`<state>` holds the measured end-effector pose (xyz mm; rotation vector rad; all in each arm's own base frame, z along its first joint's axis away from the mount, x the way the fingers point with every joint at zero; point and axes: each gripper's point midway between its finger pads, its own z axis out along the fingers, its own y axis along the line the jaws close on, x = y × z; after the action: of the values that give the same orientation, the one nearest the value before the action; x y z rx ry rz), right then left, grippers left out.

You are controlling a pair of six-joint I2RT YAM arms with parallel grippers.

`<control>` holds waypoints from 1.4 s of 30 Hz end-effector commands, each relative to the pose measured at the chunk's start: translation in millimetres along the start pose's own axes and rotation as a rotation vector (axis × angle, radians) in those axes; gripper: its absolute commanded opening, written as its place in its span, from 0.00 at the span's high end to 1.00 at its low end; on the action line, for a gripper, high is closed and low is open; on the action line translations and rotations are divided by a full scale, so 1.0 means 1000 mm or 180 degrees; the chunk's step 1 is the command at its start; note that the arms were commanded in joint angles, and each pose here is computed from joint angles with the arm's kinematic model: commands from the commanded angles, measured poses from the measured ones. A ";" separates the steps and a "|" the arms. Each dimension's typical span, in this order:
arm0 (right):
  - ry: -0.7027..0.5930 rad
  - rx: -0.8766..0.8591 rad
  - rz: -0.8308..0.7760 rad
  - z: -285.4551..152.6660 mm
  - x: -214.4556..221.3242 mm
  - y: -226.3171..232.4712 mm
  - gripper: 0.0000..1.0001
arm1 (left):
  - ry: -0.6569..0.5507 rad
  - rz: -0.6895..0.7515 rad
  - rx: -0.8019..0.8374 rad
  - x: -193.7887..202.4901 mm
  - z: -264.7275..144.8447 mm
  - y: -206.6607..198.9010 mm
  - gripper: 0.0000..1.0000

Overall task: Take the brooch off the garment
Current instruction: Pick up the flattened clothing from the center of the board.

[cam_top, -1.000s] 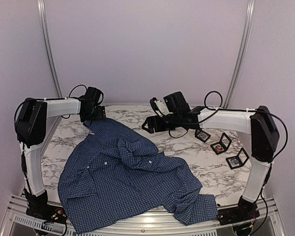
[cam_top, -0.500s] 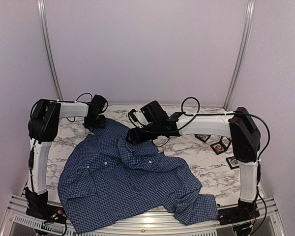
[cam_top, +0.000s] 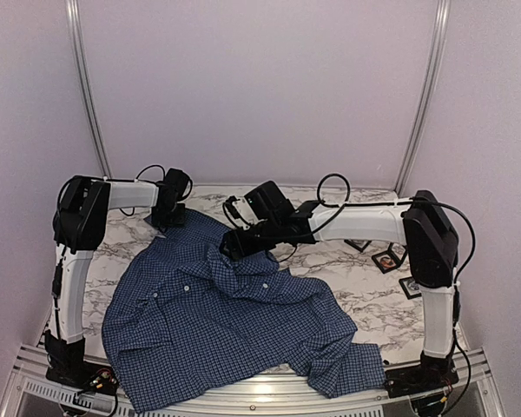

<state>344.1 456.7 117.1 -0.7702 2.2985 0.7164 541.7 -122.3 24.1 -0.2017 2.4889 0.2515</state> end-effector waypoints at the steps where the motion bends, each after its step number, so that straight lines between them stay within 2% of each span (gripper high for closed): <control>1: 0.0012 -0.0027 -0.0015 0.004 0.003 0.010 0.25 | 0.0215 0.0155 -0.0155 0.025 0.017 0.008 0.55; 8: 0.0007 -0.0036 -0.0018 0.004 0.003 0.011 0.26 | 0.0173 0.0094 -0.0063 0.019 0.009 0.007 0.94; 10: 0.0009 -0.0040 -0.0027 0.003 0.003 0.011 0.26 | 0.0072 0.0035 -0.0020 0.007 -0.001 0.007 1.00; 14: 0.0000 0.0002 -0.0069 0.001 0.006 0.013 0.28 | -0.0148 -0.0206 0.0036 -0.026 -0.022 0.022 1.00; 19: -0.0081 0.0050 -0.0111 -0.008 0.015 0.016 0.29 | -0.0494 -0.0677 0.0123 -0.073 -0.060 0.062 1.00; 27: -0.0025 0.0161 -0.0127 0.007 0.045 0.007 0.30 | -0.0732 -0.1085 0.0199 -0.096 -0.096 0.120 1.00; 31: -0.0057 0.0202 -0.0113 0.012 0.042 0.004 0.30 | -0.0960 -0.1112 0.0518 -0.104 -0.121 0.118 1.00; 35: -0.0237 0.0275 -0.0157 0.004 0.017 0.002 0.27 | -0.1229 -0.1072 0.0953 -0.114 -0.150 0.105 1.00; 42: -0.0400 0.0070 0.0029 -0.007 -0.011 -0.022 0.22 | -0.1452 -0.1026 0.1119 -0.125 -0.185 0.108 1.00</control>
<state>336.2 445.1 96.3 -0.7402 2.2530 0.6496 513.4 -41.7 211.2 -0.4157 2.0909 -0.1804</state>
